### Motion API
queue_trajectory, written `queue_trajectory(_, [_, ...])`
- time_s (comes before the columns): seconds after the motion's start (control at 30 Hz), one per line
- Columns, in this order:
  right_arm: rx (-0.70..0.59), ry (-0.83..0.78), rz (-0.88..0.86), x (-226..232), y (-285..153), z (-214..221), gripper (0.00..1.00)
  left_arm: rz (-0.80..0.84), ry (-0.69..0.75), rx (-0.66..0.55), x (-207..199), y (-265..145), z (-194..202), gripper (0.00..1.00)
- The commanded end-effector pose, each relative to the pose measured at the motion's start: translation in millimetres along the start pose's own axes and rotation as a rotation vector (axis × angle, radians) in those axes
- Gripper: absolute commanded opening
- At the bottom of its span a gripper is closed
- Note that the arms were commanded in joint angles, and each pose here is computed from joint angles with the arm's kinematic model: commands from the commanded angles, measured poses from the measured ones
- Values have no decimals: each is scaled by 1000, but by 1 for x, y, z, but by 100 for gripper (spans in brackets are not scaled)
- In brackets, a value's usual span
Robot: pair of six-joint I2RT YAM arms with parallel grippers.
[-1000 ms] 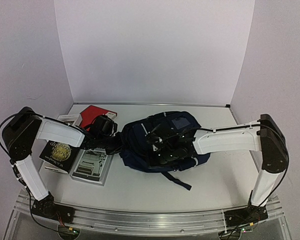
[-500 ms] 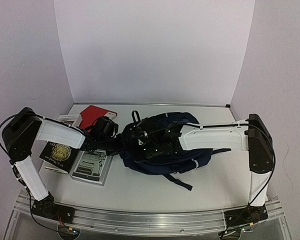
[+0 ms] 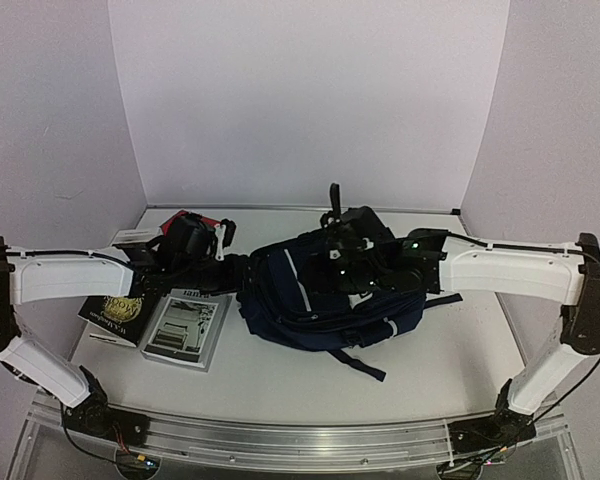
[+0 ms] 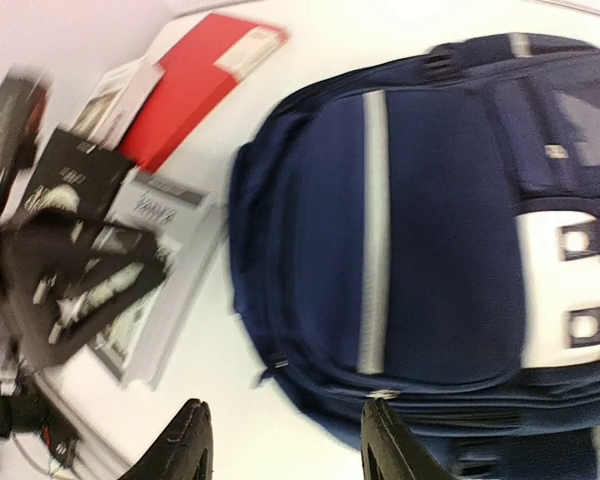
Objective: Pack the student bag
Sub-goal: Unzip the student bag at the center of the board.
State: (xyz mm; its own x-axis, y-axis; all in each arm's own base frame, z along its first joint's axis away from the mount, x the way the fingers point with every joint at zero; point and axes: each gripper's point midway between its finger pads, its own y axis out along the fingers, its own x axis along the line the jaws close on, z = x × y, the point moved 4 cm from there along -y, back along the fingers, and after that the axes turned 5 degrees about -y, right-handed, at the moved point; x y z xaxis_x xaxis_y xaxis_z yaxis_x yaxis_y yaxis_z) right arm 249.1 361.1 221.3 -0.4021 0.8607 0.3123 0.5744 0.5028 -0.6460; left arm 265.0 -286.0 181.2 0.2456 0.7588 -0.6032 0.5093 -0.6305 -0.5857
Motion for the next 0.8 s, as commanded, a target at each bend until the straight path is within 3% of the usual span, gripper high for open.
queue_trajectory(0.0, [-34, 51, 126, -48, -3, -2, 49, 16, 131, 122, -33, 9, 36, 65])
queue_trajectory(0.23, [-38, 70, 153, -65, -10, 4, 50, -64, 197, 179, -48, 34, 59, 67])
queue_trajectory(0.4, [-39, 79, 150, -69, -14, 8, 50, -170, 212, 186, -41, 46, 62, 46])
queue_trajectory(0.67, [-46, 93, 129, -68, -18, 9, 50, -246, 229, 176, -35, 51, 59, 44])
queue_trajectory(0.77, [-45, 93, 127, -68, -17, 10, 50, -246, 234, 194, -35, 55, 63, 34])
